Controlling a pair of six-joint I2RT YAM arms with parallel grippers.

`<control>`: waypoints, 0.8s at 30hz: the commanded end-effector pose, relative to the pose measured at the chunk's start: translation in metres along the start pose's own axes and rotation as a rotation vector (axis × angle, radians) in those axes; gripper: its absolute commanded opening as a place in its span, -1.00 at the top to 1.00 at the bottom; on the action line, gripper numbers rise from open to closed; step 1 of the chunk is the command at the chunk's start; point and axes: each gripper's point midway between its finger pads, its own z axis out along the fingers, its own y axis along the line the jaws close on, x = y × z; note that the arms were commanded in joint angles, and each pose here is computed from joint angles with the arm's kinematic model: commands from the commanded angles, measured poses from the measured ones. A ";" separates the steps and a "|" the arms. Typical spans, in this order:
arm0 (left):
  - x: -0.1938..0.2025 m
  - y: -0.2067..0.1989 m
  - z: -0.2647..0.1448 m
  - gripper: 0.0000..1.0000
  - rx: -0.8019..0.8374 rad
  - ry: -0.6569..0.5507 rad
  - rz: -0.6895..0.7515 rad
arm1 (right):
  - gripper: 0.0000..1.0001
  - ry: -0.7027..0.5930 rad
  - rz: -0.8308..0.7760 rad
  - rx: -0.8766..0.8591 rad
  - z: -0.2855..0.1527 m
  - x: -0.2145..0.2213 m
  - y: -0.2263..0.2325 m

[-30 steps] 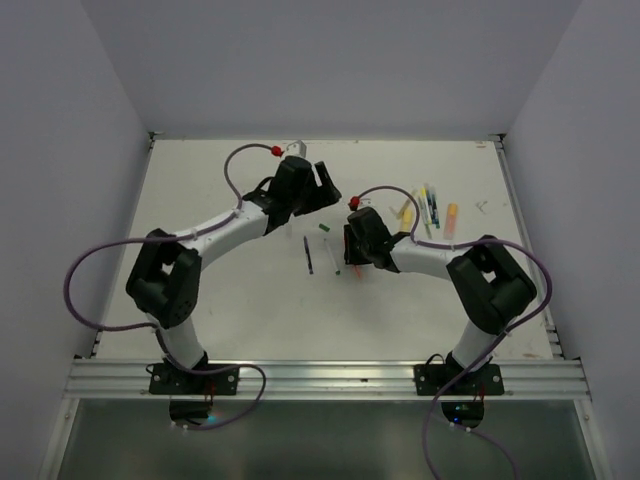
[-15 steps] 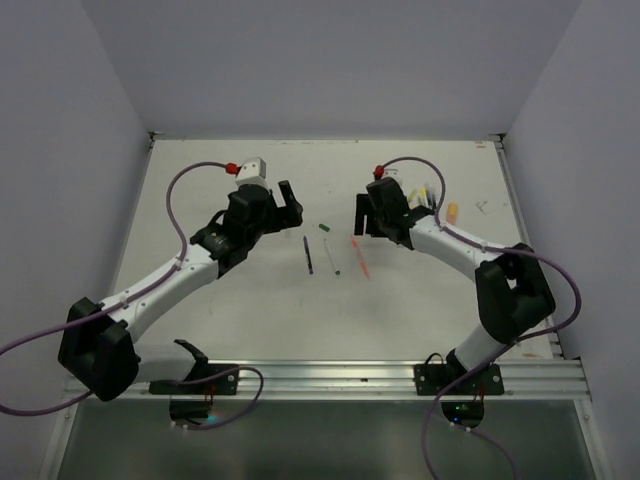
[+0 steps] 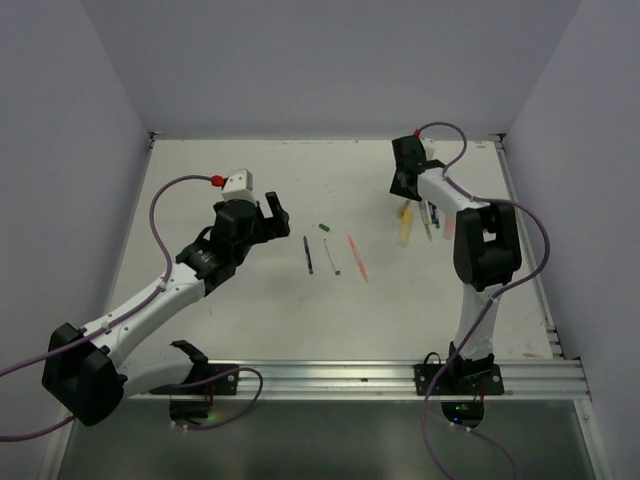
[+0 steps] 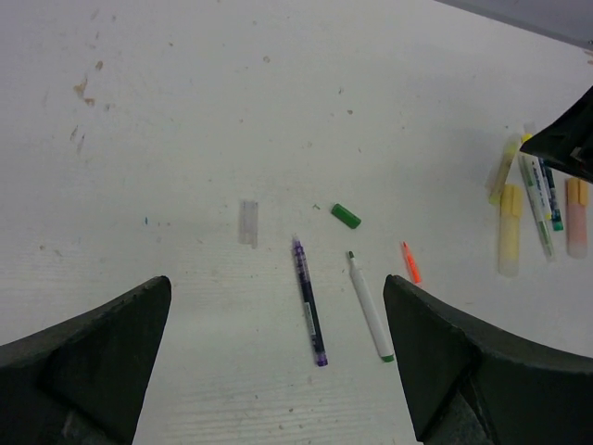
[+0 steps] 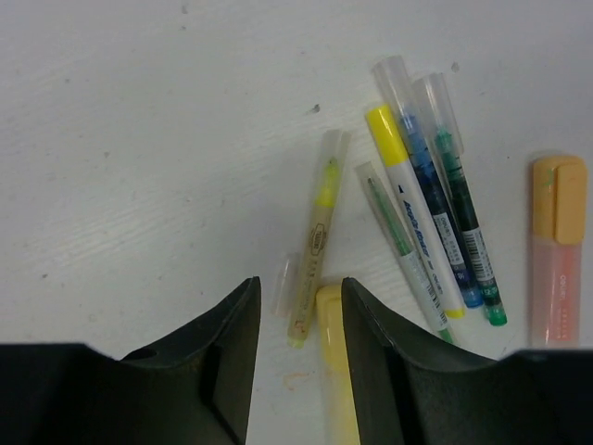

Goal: Open the pen caps

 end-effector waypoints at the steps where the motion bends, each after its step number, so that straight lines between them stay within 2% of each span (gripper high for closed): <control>1: -0.014 -0.001 0.000 -0.97 0.005 -0.053 -0.001 | 0.13 0.018 0.053 0.077 0.016 -0.008 -0.010; 13: -0.009 -0.004 0.001 -0.97 0.014 -0.018 0.013 | 0.16 0.121 0.071 0.108 0.063 0.019 -0.008; 21: -0.003 0.003 -0.002 -0.97 0.003 -0.011 0.021 | 0.67 0.162 0.047 0.034 0.064 0.038 -0.001; 24: -0.006 0.000 -0.001 -0.97 0.012 -0.021 0.019 | 0.79 0.181 0.013 -0.013 0.056 0.055 0.005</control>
